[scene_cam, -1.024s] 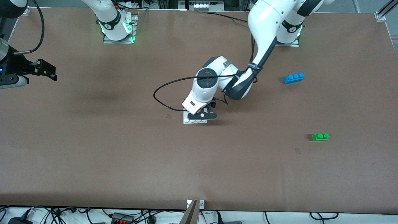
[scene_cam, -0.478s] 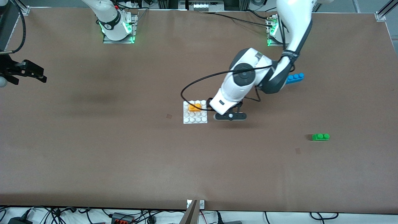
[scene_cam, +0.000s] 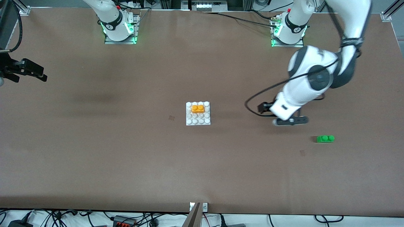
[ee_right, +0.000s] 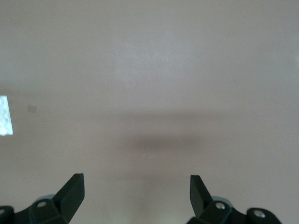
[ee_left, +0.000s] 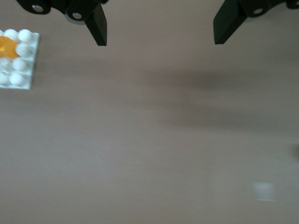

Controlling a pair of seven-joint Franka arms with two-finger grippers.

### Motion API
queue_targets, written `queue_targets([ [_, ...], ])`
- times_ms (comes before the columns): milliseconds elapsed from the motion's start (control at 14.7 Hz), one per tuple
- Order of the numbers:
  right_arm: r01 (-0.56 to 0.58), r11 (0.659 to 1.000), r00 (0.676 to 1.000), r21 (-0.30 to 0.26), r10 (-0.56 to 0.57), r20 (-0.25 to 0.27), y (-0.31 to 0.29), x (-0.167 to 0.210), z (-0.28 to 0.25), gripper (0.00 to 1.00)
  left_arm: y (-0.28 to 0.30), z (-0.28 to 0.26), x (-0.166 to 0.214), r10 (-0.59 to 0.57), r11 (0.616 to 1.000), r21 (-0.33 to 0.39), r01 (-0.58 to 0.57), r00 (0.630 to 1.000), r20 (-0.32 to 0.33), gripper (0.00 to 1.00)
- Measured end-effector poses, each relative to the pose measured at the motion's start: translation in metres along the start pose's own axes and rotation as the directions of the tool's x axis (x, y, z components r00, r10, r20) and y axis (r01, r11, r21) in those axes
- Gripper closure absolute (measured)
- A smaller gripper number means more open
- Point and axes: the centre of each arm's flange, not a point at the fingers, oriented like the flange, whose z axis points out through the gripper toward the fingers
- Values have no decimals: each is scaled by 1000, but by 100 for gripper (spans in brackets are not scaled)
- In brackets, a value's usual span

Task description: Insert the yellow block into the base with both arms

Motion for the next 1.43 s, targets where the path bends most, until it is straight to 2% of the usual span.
queue_targets([
  [205,-47,999,999,2,47,3,-1,-1,0,0,-72,-45,6,-21,1000,-8,20,998,-60,0],
  [341,-51,999,999,4,51,-6,0,-8,0,0,-105,-85,-2,-16,1000,-2,16,997,-75,0],
  [751,-2,1000,1000,10,2,-31,3,-31,-5,0,-118,-213,-40,-9,1000,22,10,999,-54,0],
  [1024,-2,1000,999,10,2,-35,7,-30,-4,0,-119,-215,-39,-9,999,31,9,1000,-14,0],
  [1297,-5,1000,1000,10,5,-23,10,-32,-4,0,-120,-211,-31,-6,998,59,3,998,56,0],
  [1433,-4,1000,1000,10,5,-21,10,-32,-4,0,-120,-210,-25,-5,997,71,0,998,64,0],
])
